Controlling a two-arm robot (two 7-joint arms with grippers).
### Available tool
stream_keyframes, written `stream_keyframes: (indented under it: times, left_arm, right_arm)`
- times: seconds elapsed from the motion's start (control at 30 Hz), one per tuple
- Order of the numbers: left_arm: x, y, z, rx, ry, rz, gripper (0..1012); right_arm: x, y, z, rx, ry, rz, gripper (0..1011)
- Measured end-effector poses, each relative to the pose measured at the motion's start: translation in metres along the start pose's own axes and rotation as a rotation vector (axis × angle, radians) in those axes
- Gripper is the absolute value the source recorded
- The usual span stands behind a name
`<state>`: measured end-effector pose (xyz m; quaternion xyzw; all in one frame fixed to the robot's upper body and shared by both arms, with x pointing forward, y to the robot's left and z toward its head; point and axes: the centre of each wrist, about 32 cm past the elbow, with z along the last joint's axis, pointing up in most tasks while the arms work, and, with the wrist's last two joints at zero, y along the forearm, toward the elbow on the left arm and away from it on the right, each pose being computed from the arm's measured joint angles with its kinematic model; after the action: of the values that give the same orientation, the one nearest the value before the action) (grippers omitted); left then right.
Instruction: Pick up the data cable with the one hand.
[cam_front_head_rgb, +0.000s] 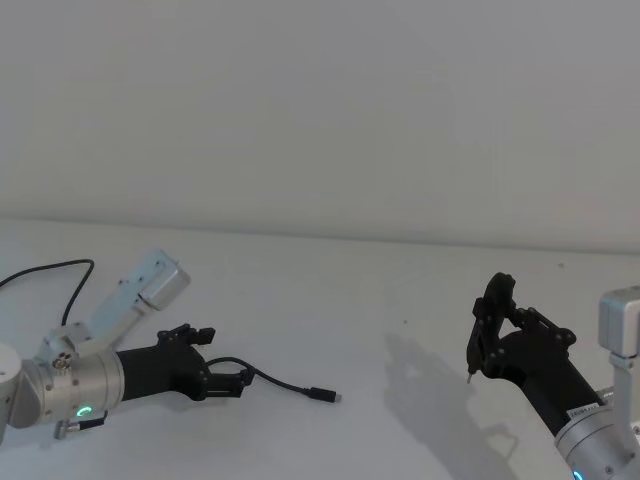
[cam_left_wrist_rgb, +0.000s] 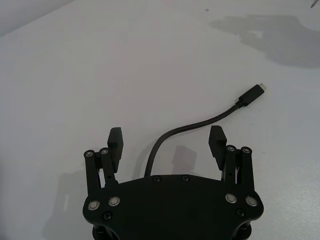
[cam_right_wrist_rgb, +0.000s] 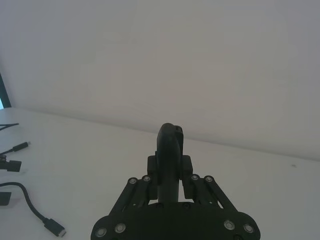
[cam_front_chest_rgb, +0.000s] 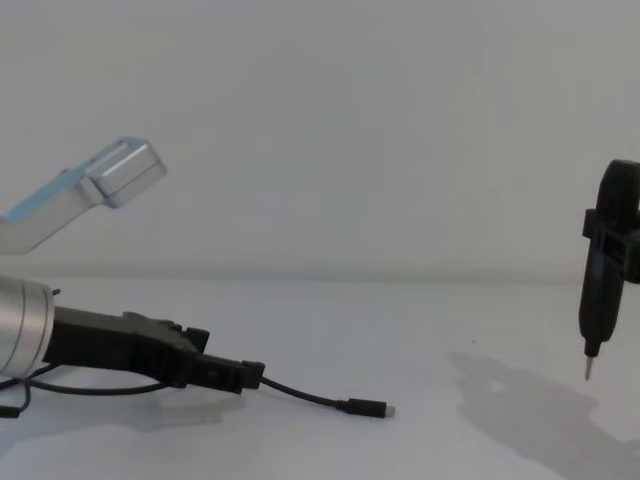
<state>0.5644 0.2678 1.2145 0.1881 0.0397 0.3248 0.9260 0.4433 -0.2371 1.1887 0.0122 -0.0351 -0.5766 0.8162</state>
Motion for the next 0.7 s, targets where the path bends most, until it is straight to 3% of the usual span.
stream_keyframes:
  times: [0.7]
  left_arm:
    - [0.0009, 0.0003, -0.0064, 0.004, 0.002, 0.039, 1001]
  right_arm:
    - [0.0000, 0.0000, 0.0000, 0.000, 0.000, 0.000, 274]
